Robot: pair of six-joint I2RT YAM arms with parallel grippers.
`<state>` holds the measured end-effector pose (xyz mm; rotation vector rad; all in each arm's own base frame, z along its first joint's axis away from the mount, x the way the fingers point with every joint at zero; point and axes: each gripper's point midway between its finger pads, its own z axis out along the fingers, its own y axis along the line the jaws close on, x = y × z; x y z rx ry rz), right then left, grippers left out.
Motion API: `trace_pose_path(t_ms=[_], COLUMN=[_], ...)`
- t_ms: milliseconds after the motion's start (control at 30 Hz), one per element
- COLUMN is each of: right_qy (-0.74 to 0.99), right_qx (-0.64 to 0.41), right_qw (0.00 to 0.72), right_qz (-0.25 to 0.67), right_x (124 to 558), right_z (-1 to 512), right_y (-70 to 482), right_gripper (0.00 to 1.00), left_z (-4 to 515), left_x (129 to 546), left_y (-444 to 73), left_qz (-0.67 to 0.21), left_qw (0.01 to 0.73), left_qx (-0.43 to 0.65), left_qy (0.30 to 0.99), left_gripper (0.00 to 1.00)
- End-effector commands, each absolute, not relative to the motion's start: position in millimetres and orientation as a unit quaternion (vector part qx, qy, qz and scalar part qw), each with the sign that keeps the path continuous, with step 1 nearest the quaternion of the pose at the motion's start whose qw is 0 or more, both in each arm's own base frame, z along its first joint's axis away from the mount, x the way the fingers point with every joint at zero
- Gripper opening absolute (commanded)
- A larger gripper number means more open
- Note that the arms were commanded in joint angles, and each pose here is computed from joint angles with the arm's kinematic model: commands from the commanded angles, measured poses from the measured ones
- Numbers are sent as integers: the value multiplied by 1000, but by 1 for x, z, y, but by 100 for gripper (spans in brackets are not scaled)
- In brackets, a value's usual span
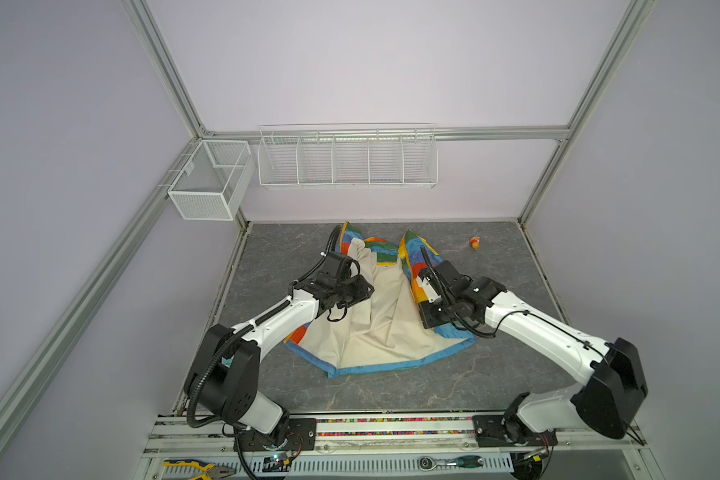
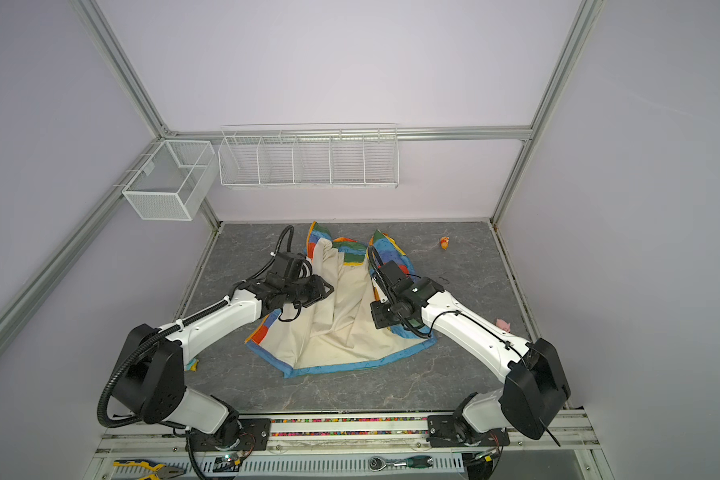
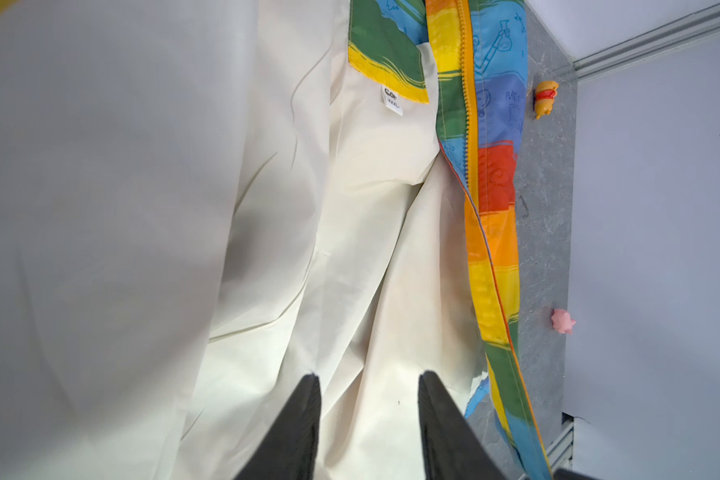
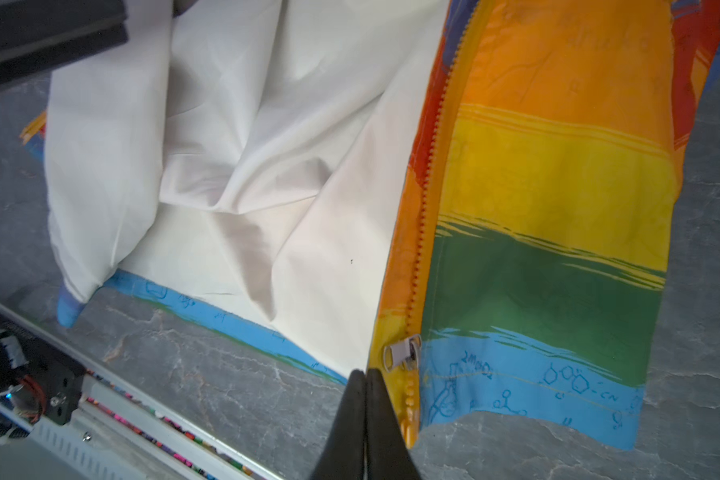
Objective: Zip up the jacket
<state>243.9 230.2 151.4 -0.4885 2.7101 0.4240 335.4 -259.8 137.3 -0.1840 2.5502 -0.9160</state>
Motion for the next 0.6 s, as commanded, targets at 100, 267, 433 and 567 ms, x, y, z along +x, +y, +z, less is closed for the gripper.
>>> trace_pose_path(t_ms=[100, 267, 433, 567], right_qy=[944, 939, 945, 948], right_qx=[-223, -241, -235, -225], right_qw=[146, 125, 113, 120], right_qz=[196, 209, 199, 192], right_x=[201, 182, 180, 184], right_z=[153, 139, 123, 122], right_y=[236, 240, 238, 238], right_gripper=[7, 7, 7, 7], left_z=[151, 143, 123, 106], left_x=[360, 375, 386, 388], left_y=[-277, -297, -318, -326], left_qz=[-369, -399, -428, -434], left_qw=[209, 190, 163, 151], left_qx=[-64, -64, -73, -81], left_qy=[903, 895, 886, 885], left_gripper=[48, 49, 49, 50])
